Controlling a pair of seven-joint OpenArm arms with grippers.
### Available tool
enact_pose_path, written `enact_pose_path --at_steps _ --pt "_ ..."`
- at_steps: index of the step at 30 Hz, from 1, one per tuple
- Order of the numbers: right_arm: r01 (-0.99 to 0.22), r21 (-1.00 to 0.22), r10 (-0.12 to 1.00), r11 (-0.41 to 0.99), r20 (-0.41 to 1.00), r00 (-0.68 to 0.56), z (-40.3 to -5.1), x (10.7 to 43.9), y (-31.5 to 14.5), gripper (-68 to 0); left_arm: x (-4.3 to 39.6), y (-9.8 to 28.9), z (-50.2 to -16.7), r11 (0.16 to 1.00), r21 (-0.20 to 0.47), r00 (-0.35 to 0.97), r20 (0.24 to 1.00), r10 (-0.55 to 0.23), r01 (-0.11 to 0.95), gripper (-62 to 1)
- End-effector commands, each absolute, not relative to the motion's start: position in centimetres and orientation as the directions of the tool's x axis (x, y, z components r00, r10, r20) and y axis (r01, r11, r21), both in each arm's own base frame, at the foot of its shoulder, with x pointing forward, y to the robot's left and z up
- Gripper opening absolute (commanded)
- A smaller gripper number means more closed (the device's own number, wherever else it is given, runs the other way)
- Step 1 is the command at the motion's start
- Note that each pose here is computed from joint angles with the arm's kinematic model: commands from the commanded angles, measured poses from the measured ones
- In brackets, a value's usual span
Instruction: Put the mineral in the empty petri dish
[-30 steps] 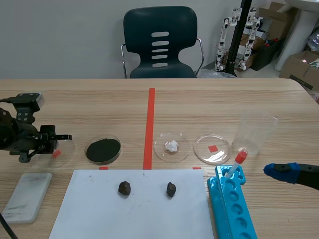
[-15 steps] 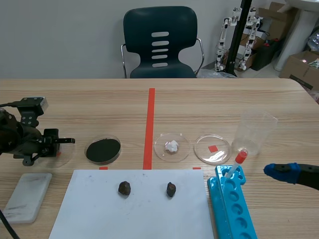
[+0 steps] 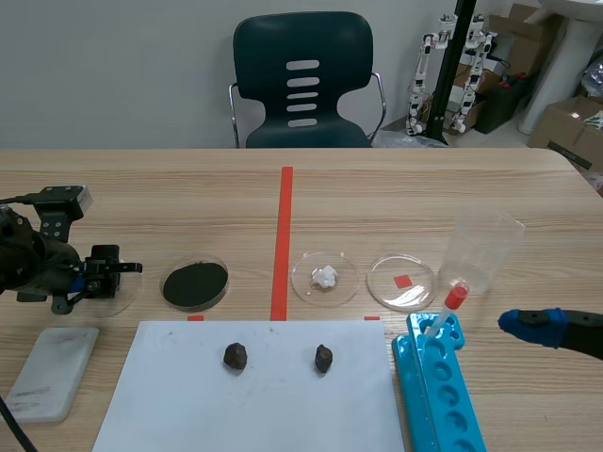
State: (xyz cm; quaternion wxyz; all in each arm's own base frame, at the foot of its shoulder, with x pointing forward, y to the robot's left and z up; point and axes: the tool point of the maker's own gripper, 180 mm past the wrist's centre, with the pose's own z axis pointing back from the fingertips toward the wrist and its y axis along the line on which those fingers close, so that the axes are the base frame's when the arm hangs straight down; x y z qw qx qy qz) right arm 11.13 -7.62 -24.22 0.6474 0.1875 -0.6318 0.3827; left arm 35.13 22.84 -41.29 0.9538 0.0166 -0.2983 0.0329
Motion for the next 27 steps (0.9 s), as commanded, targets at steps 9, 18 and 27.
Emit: enact_pose_path --at_steps 9,18,27 --pt "-0.728 -0.249 0.244 0.638 0.963 -0.115 -23.5 11.4 -7.5 -2.2 36.6 23.4 -39.4 0.997 0.024 0.786 0.616 0.047 -0.078 1.4" --pt "-0.728 -0.249 0.244 0.638 0.963 -0.115 -23.5 11.4 -7.5 -2.2 36.5 23.4 -38.8 0.996 0.029 0.775 0.63 0.048 -0.085 1.4" --pt "-0.728 -0.249 0.244 0.638 0.963 -0.115 -23.5 11.4 -7.5 -2.2 35.8 23.5 -37.5 0.997 0.057 0.753 0.658 0.006 -0.058 1.4"
